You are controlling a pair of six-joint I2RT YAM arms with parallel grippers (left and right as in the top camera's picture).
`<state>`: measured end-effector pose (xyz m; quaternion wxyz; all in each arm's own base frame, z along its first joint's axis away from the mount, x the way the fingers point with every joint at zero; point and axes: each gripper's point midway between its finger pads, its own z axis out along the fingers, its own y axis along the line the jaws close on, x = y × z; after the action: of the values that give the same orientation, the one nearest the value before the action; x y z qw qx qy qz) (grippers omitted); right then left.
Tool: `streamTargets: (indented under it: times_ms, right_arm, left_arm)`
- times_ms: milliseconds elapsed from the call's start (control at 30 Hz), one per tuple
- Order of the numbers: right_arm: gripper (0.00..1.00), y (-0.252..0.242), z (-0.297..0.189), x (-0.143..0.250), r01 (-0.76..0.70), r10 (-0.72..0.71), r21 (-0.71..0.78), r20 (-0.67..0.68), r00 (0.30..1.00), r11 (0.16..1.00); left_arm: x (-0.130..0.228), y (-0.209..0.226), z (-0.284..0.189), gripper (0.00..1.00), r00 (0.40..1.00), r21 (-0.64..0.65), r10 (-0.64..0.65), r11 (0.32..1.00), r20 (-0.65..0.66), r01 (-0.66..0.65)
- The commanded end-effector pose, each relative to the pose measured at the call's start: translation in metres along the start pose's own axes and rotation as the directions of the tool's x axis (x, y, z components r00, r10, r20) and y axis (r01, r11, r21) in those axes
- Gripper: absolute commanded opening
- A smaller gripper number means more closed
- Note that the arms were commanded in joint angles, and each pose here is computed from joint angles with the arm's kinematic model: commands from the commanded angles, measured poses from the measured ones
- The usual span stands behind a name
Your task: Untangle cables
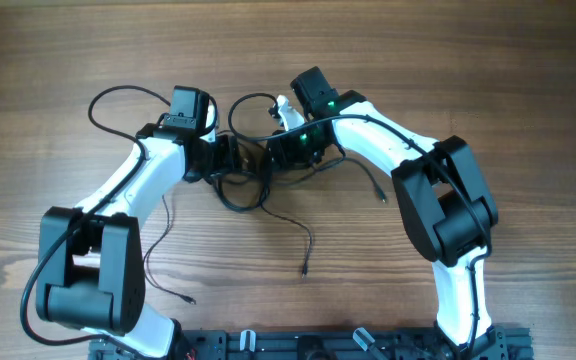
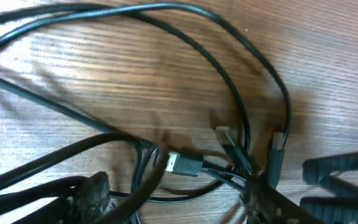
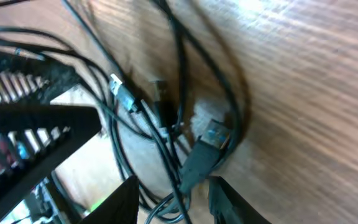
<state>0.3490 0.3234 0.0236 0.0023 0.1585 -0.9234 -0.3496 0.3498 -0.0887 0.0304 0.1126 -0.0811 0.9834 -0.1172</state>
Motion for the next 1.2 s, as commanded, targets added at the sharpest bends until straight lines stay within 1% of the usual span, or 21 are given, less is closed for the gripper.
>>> streamTargets:
  times_ms: [0,33,100,167,233,300,367,467,567,667,800,900,967,1000,1033,1067,1100,1167]
  right_arm:
    - [0.41,-0.018,-0.002,-0.018,0.023,-0.032,0.121,0.071,0.997,0.992]
    - [0.44,-0.017,-0.002,-0.022,0.032,-0.042,0.118,0.084,0.996,0.992]
    - [0.5,-0.015,-0.003,-0.029,0.049,-0.061,0.113,0.11,0.992,0.992]
    - [0.5,-0.015,-0.003,-0.033,0.055,-0.069,0.118,0.124,0.99,0.992]
    - [0.51,-0.019,-0.004,-0.035,0.046,-0.065,0.141,0.135,0.989,0.989]
    - [0.53,-0.02,-0.004,-0.035,0.047,-0.067,0.144,0.137,0.988,0.988]
    - [0.53,-0.023,-0.005,-0.038,0.045,-0.069,0.167,0.146,0.987,0.985]
    - [0.53,-0.027,-0.006,-0.04,0.042,-0.073,0.191,0.156,0.985,0.981]
    - [0.54,-0.027,-0.006,-0.04,0.044,-0.075,0.19,0.158,0.985,0.981]
    - [0.57,-0.025,-0.007,-0.045,0.053,-0.086,0.186,0.174,0.981,0.981]
    - [0.61,-0.023,-0.007,-0.05,0.062,-0.097,0.181,0.193,0.976,0.982]
    - [0.6,-0.023,-0.007,-0.049,0.062,-0.096,0.178,0.191,0.977,0.982]
    - [0.6,-0.023,-0.007,-0.049,0.061,-0.095,0.178,0.191,0.977,0.982]
    - [0.6,-0.023,-0.007,-0.049,0.062,-0.096,0.178,0.192,0.977,0.982]
    - [0.6,-0.022,-0.007,-0.05,0.063,-0.097,0.177,0.194,0.976,0.982]
    - [0.6,-0.022,-0.007,-0.05,0.063,-0.097,0.173,0.195,0.976,0.983]
    - [0.6,-0.022,-0.007,-0.05,0.056,-0.09,0.171,0.197,0.976,0.984]
    - [0.6,-0.02,-0.007,-0.05,0.041,-0.073,0.158,0.197,0.978,0.987]
  left_arm:
    - [-0.021,-0.011,-0.039,0.88,0.996,0.013,-0.025,1.0,0.083,0.024]
    - [-0.024,-0.014,-0.051,1.0,0.994,0.025,-0.036,0.999,0.107,0.034]
    - [-0.021,-0.016,-0.063,1.0,0.992,0.031,-0.048,0.999,0.119,0.044]
    - [-0.009,-0.011,-0.062,1.0,0.996,0.01,-0.055,0.998,0.071,0.055]
    - [0.004,-0.003,-0.053,1.0,0.997,-0.019,-0.069,0.997,0.02,0.069]
    - [0.014,0.006,-0.041,1.0,0.992,-0.042,-0.126,0.991,0.008,0.126]
    - [0.02,0.011,-0.028,1.0,0.99,-0.039,-0.137,0.99,0.017,0.138]
    - [0.013,0.018,-0.014,1.0,0.984,-0.037,-0.155,0.987,0.093,0.159]
    - [0.005,0.038,-0.009,1.0,0.956,-0.11,-0.22,0.964,0.193,0.244]
    - [-0.012,0.034,-0.003,1.0,0.93,-0.044,-0.219,0.969,0.295,0.242]
    - [-0.022,0.031,0.0,1.0,0.893,0.022,-0.268,0.96,0.361,0.279]
    - [-0.027,0.042,-0.002,1.0,0.873,-0.022,-0.263,0.954,0.411,0.298]
    - [-0.033,0.041,-0.005,1.0,0.862,-0.01,-0.261,0.956,0.433,0.295]
    - [-0.037,0.038,-0.006,0.95,0.857,0.0,-0.26,0.957,0.445,0.29]
    - [-0.043,0.036,-0.008,0.85,0.846,0.018,-0.26,0.958,0.465,0.285]
    - [-0.046,0.034,-0.01,0.72,0.839,0.028,-0.261,0.959,0.477,0.282]
    - [-0.05,0.031,-0.012,0.64,0.834,0.047,-0.262,0.96,0.486,0.275]
    - [-0.051,0.027,-0.012,0.57,0.834,0.065,-0.263,0.962,0.485,0.266]
